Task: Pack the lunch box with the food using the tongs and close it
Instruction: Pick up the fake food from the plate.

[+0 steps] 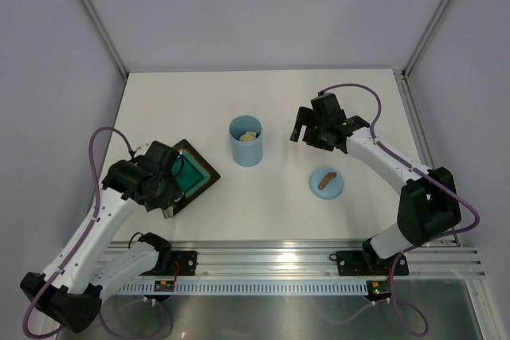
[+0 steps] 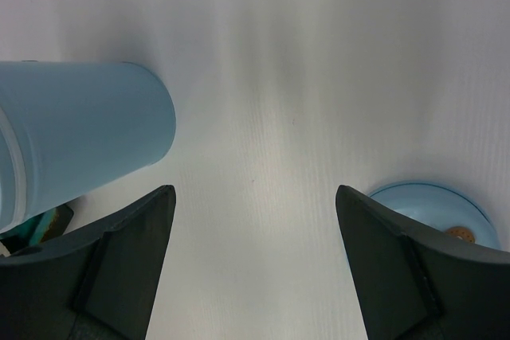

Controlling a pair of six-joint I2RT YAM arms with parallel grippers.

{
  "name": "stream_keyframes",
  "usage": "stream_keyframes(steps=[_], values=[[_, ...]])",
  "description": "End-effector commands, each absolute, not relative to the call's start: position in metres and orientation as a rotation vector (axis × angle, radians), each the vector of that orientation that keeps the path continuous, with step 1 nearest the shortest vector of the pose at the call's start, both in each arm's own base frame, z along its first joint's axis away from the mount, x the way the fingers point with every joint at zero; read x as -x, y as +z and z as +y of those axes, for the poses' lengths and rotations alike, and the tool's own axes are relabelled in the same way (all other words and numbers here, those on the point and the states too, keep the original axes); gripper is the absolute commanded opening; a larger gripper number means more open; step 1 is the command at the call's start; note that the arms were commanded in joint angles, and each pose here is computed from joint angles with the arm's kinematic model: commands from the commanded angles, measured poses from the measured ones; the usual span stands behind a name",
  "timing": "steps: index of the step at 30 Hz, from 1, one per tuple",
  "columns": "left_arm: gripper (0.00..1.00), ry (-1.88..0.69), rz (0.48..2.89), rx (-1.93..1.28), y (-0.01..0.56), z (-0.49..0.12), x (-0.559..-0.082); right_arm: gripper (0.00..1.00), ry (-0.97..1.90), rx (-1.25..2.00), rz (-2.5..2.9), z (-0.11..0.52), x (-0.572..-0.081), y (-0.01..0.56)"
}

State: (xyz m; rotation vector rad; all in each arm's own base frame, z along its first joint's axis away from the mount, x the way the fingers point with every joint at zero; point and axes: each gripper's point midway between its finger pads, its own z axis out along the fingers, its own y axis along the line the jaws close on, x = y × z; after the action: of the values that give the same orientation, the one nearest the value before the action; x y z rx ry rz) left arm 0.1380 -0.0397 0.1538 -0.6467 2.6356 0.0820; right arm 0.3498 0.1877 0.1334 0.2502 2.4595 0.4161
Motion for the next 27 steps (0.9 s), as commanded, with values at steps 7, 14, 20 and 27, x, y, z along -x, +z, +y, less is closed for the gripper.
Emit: stream_keyframes(steps=[7,14,20,27], values=[[0.54,0.289,2.831,0.633,0.137,-0.017,-0.087,0.89,0.469,-0.245,2.421,0.199,-0.359,0.145],[0.55,0.232,2.871,0.626,0.137,-0.026,-0.085,0.89,0.489,-0.241,2.422,0.203,-0.36,0.146],[0.54,0.185,2.864,0.619,0.143,-0.031,-0.088,0.89,0.491,-0.242,2.423,0.202,-0.359,0.146],[0.58,0.154,2.907,0.594,0.139,-0.037,-0.085,0.89,0.493,-0.239,2.418,0.203,-0.359,0.147]])
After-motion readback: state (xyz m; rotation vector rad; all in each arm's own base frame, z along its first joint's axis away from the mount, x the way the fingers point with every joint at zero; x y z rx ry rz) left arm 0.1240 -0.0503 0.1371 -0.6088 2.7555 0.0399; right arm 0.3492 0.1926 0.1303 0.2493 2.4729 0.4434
